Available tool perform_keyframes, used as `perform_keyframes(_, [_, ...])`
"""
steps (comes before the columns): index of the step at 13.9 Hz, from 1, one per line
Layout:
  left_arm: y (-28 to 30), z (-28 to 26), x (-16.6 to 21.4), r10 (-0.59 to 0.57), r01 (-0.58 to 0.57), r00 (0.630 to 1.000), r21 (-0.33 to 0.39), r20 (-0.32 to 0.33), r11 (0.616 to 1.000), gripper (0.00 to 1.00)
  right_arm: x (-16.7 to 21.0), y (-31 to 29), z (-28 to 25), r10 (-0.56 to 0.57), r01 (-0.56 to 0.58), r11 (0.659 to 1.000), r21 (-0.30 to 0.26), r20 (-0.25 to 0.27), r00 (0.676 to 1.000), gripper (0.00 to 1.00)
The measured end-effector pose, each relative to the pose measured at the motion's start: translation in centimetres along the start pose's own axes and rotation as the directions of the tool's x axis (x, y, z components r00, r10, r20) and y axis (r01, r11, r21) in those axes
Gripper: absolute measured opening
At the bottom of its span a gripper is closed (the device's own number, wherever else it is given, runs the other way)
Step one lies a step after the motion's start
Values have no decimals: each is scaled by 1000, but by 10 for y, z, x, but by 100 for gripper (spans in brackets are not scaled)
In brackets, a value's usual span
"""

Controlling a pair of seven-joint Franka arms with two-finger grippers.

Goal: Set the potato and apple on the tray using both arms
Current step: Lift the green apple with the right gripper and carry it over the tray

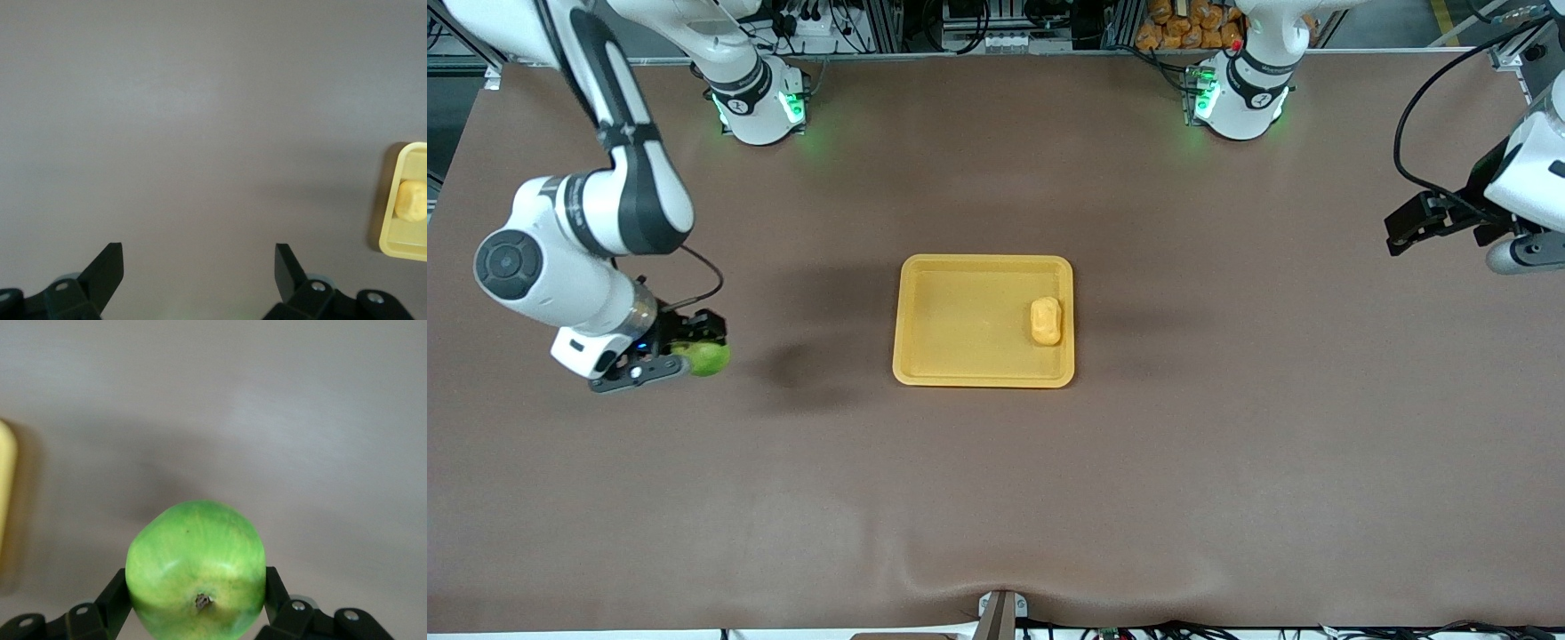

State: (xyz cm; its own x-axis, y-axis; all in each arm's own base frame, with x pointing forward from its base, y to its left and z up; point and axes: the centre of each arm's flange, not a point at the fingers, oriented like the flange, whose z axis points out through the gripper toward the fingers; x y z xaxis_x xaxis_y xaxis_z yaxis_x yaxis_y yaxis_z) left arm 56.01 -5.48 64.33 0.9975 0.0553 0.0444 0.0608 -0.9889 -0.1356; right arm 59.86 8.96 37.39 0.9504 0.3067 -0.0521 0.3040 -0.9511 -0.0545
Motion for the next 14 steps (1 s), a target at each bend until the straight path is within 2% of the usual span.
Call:
perform_keyframes(3, [-20,-1,-13,-15,16,1000,-47,14,999,100,11,-74,8,-44,45,993,109,-9,999,83])
perform_keyframes(5, [-28,-4,-21,-24,25,1000,-59,15,998,100,12,-107,26,-18,15,990,143,20,1000,83])
perform_keyframes(8, [-22,-7,-25,-11,12,1000,-60,15,998,100,5,-156,54,65,-75,988,133,79,995,83])
perform_keyframes(14, [-3,-3,-29,47,-45,998,-58,29,997,100,-16,-261,90,185,-188,976,114,34,982,83])
